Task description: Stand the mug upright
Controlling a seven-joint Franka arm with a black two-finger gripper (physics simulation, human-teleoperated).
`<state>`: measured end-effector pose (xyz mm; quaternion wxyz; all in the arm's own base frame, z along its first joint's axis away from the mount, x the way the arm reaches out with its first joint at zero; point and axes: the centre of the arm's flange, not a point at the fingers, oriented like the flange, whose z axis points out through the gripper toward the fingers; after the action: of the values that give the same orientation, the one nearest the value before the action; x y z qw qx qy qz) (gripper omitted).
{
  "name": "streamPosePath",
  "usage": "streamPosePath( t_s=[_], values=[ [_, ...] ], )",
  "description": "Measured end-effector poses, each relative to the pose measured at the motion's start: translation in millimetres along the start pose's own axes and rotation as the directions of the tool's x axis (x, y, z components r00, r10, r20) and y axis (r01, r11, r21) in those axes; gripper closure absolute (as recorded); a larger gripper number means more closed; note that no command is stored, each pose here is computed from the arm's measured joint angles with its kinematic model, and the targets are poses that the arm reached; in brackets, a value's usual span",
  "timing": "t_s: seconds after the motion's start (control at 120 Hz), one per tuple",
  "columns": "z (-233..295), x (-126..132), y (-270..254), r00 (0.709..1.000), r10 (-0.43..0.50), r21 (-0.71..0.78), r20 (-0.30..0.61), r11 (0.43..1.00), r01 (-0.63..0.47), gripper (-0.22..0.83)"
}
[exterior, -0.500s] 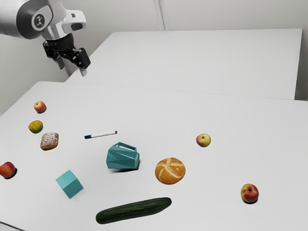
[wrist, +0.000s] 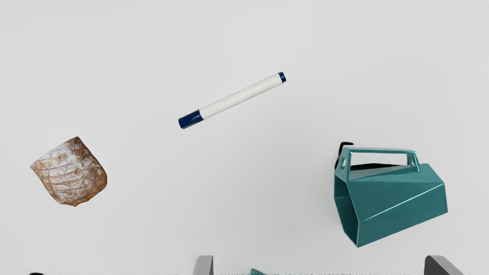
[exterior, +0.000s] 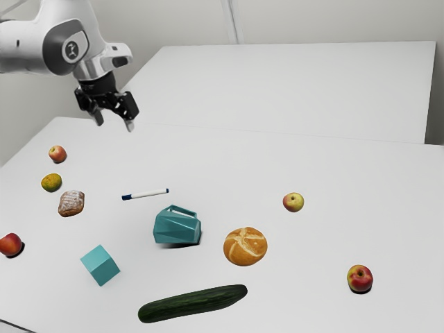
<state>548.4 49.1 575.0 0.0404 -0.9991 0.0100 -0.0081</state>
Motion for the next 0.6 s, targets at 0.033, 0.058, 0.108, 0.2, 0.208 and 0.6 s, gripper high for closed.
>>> streamPosePath(
  t_s=[0.033,0.058,0.108,0.2,0.208,0.6],
  values=[
    [10,0,-1,1.000,-0.016,-0.039,0.016,0.999,0.016,0.00],
    [18,-1,-2,0.999,-0.029,-0.070,0.030,0.997,0.031,0.00],
    [35,-5,-4,0.997,-0.053,-0.126,0.063,0.990,0.061,0.00],
    [71,-16,-10,0.985,-0.101,-0.220,0.140,0.967,0.130,0.00],
    [75,-18,-11,0.983,-0.105,-0.227,0.148,0.964,0.137,0.00],
    [196,-42,-41,0.888,-0.212,-0.381,0.407,0.845,0.376,0.00]
  ],
)
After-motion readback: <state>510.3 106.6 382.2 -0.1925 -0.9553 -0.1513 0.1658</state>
